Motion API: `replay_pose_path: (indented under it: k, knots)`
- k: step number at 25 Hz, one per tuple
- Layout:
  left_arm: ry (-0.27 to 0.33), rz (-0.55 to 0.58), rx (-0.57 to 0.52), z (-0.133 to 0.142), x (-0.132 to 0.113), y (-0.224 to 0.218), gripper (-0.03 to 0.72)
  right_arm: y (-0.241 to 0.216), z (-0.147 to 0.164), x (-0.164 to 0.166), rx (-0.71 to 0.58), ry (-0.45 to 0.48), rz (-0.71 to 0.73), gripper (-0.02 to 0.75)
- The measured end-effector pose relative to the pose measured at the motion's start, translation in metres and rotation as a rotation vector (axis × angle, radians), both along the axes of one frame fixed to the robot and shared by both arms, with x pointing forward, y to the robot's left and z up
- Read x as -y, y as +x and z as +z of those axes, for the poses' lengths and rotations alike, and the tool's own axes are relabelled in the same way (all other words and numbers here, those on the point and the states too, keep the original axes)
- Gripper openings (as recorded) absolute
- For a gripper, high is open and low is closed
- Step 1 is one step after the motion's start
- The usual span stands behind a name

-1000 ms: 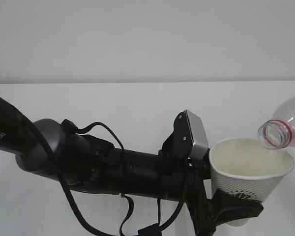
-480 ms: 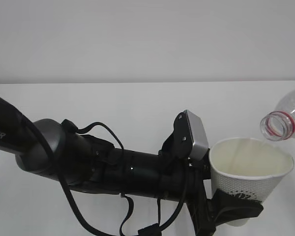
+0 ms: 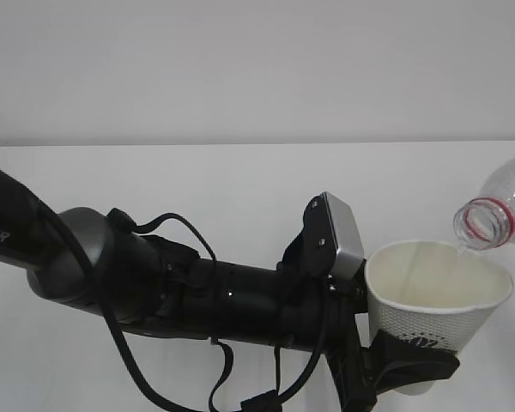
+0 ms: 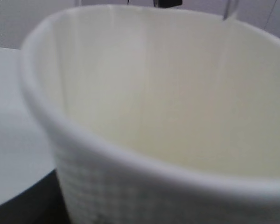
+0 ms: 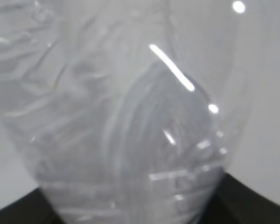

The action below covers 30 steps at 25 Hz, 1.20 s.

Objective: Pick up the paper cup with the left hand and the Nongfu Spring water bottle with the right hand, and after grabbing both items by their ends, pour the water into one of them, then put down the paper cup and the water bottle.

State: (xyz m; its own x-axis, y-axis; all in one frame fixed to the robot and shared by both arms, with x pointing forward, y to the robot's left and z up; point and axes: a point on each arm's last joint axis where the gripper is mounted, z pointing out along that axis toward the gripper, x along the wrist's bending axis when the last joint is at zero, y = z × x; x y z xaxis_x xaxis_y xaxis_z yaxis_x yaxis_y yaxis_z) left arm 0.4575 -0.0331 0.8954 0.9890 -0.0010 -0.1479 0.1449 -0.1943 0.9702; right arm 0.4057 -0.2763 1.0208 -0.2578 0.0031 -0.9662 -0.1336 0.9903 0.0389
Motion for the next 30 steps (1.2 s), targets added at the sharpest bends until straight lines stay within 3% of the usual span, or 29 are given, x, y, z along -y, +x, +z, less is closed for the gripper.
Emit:
replay_pose_path:
  k: [30]
  knots:
    - [0.006,-0.006,0.004,-0.0006,-0.0001,-0.0004,0.512,0.0004,0.0016,0.0001,0.019,-0.007,0.0,0.416]
